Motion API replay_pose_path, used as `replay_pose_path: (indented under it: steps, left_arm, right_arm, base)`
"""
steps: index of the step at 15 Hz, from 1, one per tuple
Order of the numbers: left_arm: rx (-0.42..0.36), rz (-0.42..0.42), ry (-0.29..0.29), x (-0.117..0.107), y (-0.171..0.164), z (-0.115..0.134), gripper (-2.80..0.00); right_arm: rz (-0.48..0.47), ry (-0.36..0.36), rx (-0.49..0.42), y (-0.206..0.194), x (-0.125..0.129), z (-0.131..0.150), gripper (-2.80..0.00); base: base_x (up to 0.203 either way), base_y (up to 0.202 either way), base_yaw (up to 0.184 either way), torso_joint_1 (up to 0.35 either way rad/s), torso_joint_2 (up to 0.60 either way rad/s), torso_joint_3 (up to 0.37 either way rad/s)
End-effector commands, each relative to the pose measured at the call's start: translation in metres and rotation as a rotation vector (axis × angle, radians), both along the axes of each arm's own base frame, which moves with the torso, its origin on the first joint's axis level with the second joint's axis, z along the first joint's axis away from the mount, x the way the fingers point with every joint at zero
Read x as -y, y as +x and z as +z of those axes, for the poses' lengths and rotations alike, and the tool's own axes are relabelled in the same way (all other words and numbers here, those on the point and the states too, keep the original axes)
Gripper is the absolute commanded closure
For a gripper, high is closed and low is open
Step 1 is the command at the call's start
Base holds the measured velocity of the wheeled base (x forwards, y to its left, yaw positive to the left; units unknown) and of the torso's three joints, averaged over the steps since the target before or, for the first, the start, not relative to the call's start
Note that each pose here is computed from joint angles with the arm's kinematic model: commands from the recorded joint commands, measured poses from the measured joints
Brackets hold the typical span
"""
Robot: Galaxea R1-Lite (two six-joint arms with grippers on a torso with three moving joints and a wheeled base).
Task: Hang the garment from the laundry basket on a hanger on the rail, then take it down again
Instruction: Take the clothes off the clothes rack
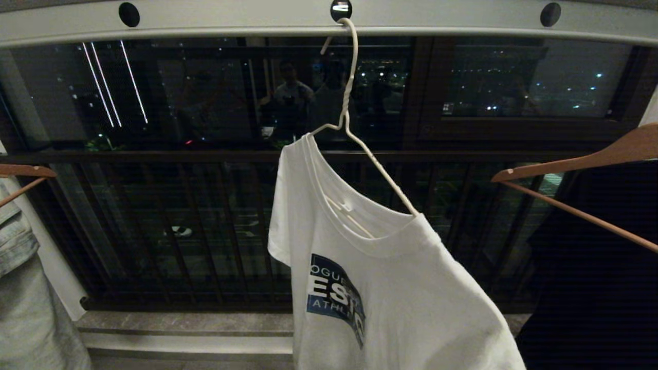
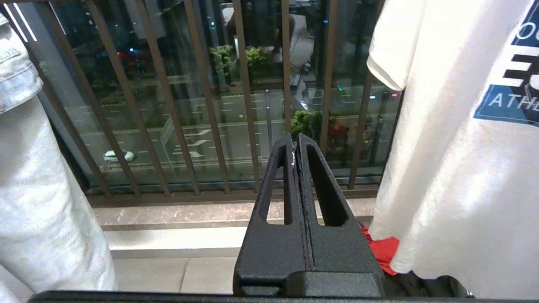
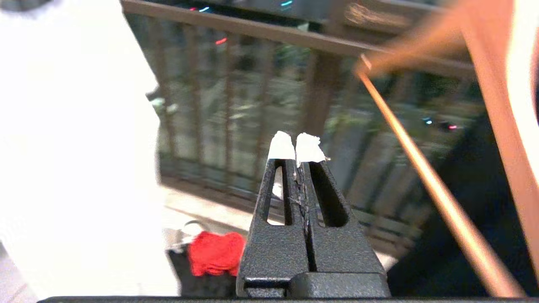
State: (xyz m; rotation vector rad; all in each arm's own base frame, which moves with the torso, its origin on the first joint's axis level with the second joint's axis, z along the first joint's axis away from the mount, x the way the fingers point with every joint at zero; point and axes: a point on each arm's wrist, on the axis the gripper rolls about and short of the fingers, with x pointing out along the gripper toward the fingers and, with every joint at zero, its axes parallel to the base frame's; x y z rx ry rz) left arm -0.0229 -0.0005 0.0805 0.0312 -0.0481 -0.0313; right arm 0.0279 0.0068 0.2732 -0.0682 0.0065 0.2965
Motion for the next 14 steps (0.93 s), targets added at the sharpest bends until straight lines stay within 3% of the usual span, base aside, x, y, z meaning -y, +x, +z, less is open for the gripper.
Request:
replay_pose_path:
  steps: [1,4,8,11,14]
  left_arm:
    - [-0.015,0.000,0.000,0.000,0.001,-0.004,0.00]
    - [-0.015,0.000,0.000,0.000,0.001,-0.004,0.00]
    - [-0.015,0.000,0.000,0.000,0.001,-0.004,0.00]
    - [-0.014,0.000,0.000,0.000,0.001,-0.004,0.00]
    - [-0.015,0.000,0.000,0.000,0.001,-0.004,0.00]
  right_arm:
    - [0.114,-0.005,-0.106,0.061,-0.011,0.035,0.00]
    - [0.266,0.000,-0.164,0.093,-0.045,0.058,0.00]
    - [0.260,-0.057,-0.230,0.127,-0.118,0.063,0.00]
    - [0.281,0.014,-0.212,0.131,-0.157,0.085,0.00]
    - [0.355,0.064,-0.222,0.118,-0.174,0.093,0.00]
  base:
    - [0.000,0.000,0.000,0.000,0.00,0.000]
    - [0.000,0.000,0.000,0.000,0.00,0.000]
    - [0.000,0.000,0.000,0.000,0.00,0.000]
    - [0.000,0.000,0.000,0.000,0.00,0.000]
    - [0.000,0.000,0.000,0.000,0.00,0.000]
